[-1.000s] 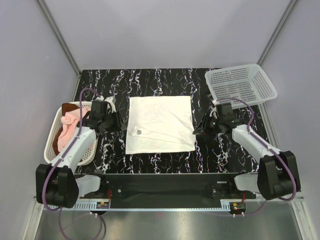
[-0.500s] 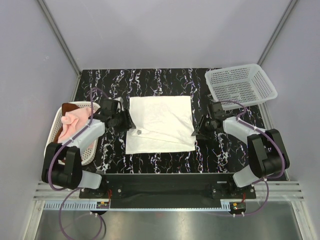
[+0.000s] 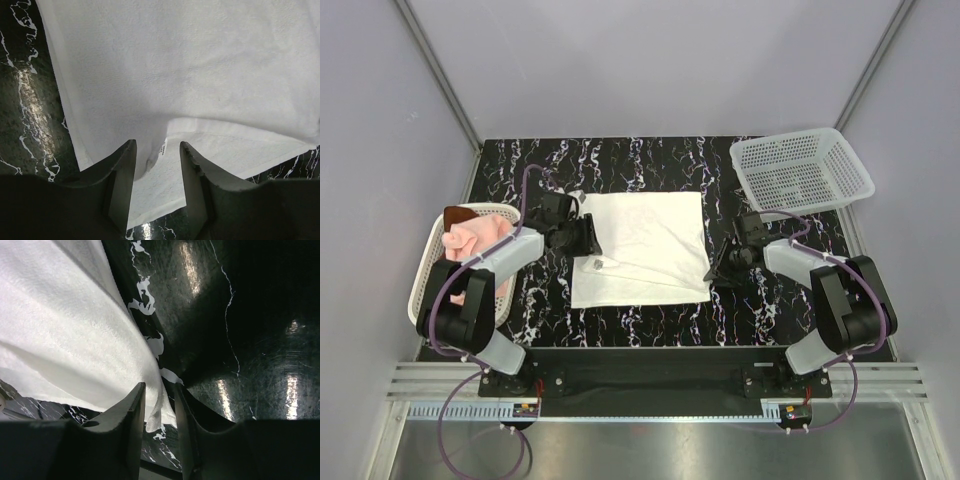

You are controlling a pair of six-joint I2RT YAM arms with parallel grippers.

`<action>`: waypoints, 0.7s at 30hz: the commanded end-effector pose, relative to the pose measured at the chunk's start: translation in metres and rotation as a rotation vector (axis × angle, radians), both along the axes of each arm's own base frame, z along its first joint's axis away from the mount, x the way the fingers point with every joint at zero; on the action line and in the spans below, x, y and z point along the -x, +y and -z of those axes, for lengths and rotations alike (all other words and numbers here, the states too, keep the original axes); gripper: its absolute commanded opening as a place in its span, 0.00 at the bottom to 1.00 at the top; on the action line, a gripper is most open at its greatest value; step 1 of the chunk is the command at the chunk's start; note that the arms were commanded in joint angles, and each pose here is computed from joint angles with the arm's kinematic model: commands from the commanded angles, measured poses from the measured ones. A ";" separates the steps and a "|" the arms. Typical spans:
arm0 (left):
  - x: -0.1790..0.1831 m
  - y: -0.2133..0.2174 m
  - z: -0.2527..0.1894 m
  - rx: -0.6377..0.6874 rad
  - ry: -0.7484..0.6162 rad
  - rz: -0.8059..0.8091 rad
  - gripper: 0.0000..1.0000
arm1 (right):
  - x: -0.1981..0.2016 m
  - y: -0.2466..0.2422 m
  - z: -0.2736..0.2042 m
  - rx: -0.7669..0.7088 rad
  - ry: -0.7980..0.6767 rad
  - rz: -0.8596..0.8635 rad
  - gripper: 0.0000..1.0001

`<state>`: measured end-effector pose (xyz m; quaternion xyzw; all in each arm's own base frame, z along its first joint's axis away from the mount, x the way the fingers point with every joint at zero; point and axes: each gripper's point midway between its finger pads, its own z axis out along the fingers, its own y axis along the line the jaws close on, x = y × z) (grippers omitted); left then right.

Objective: Fold and stack the towels
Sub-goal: Fold the towel

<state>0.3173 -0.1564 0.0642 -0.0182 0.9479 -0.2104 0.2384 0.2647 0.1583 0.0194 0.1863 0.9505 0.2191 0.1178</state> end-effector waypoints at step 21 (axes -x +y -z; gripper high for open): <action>0.068 0.043 0.000 -0.143 -0.026 -0.117 0.27 | 0.005 0.003 0.007 0.000 -0.045 -0.071 0.09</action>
